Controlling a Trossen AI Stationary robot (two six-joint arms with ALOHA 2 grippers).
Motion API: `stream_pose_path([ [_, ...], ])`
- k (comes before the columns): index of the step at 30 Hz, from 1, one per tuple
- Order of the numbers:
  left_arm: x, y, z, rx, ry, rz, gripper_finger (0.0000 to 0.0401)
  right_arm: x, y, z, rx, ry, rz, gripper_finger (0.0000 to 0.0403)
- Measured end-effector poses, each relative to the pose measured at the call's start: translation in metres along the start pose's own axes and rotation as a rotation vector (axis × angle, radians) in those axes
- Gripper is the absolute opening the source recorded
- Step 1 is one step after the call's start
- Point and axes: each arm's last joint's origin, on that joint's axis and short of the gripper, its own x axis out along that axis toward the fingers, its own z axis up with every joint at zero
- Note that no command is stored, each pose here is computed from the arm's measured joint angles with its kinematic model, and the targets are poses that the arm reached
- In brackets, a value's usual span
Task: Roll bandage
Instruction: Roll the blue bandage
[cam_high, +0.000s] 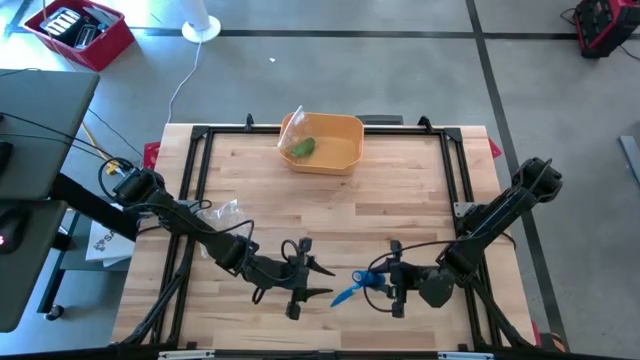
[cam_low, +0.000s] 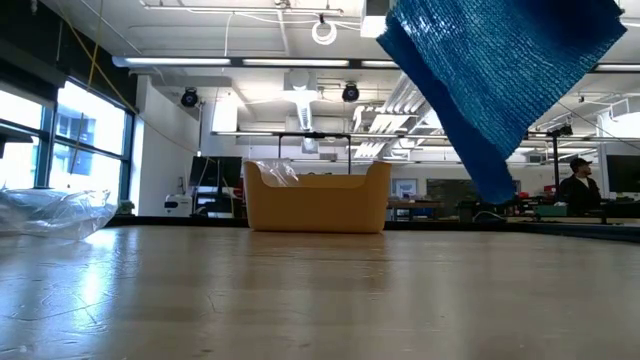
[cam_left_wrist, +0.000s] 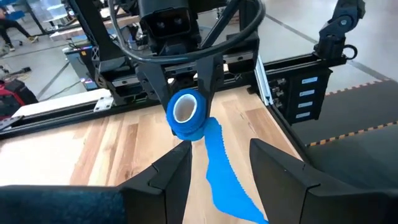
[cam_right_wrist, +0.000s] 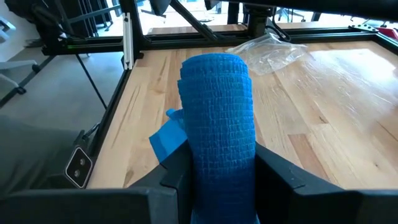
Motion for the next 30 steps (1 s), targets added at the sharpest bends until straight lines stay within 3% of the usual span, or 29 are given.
stream_pose_path([
  [9,0.016,-0.008,-0.014,0.161,0.003,-0.034,0.0156,0.000,0.001,0.000,0.040,0.018,0.044,0.0115],
  [14,0.030,-0.014,-0.021,0.347,-0.070,-0.011,0.0157,0.000,0.001,0.000,0.048,0.021,0.048,0.0115],
  [18,0.035,-0.017,-0.017,0.365,-0.138,0.008,0.0157,0.000,0.002,0.000,0.052,0.017,0.050,0.0115],
  [26,0.054,-0.017,-0.008,0.503,-0.016,0.030,0.0156,0.000,0.002,0.000,0.070,0.016,0.050,0.0115],
  [30,0.060,-0.016,-0.007,0.525,0.040,0.107,0.0156,0.001,0.001,0.000,0.082,0.019,0.039,0.0115],
])
